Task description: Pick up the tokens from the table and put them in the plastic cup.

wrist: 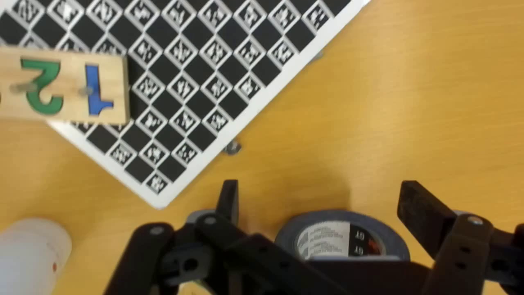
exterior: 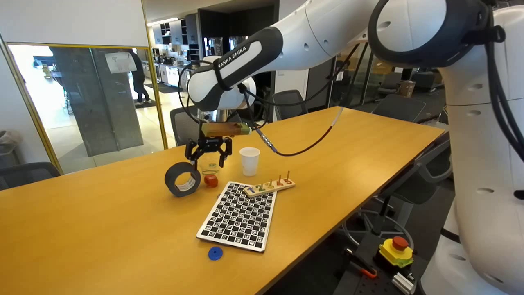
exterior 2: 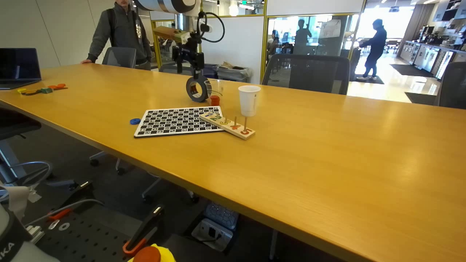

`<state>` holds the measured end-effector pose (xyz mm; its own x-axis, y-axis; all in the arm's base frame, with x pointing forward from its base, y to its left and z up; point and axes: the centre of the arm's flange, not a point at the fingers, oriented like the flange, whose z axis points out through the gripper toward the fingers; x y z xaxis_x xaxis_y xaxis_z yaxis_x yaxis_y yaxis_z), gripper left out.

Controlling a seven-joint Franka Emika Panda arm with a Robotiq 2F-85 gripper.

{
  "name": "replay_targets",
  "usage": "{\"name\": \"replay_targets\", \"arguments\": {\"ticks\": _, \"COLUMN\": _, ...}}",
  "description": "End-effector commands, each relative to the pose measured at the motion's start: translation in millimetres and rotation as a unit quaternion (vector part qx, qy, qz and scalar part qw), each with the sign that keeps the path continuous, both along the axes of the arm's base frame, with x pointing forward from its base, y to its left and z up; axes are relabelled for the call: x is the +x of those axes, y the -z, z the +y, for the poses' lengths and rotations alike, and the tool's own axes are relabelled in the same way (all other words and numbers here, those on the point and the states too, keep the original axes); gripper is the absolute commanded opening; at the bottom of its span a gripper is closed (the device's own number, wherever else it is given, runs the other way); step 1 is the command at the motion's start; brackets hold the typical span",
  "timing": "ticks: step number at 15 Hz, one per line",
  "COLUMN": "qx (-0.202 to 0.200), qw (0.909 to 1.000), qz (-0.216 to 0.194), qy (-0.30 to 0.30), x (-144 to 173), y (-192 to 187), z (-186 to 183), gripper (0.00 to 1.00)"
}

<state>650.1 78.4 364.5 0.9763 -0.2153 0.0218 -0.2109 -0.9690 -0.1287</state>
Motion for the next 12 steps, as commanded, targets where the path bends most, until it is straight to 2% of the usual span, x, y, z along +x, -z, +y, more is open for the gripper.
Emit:
{"name": "replay_targets", "arguments": {"ticks": 1, "qx": 0.018, "qw": 0.9962, "qz": 0.058, "qy": 0.063, "x": -51, "y": 1, "z": 34, "gripper": 1.00}}
{"name": "replay_targets", "arguments": {"ticks": 4, "qx": 0.016, "qw": 0.9901, "qz": 0.100, "qy": 0.098, "x": -79, "y": 17, "z": 62, "gripper": 1.00}}
{"name": "replay_targets", "arguments": {"ticks": 7, "qx": 0.026, "qw": 0.9857, "qz": 0.120, "qy": 0.116, "x": -107, "y": 38, "z": 84, "gripper": 1.00}}
{"name": "replay_targets", "arguments": {"ticks": 12, "qx": 0.011, "qw": 0.9862, "qz": 0.098, "qy": 0.133, "x": -150, "y": 66, "z": 108, "gripper": 1.00}}
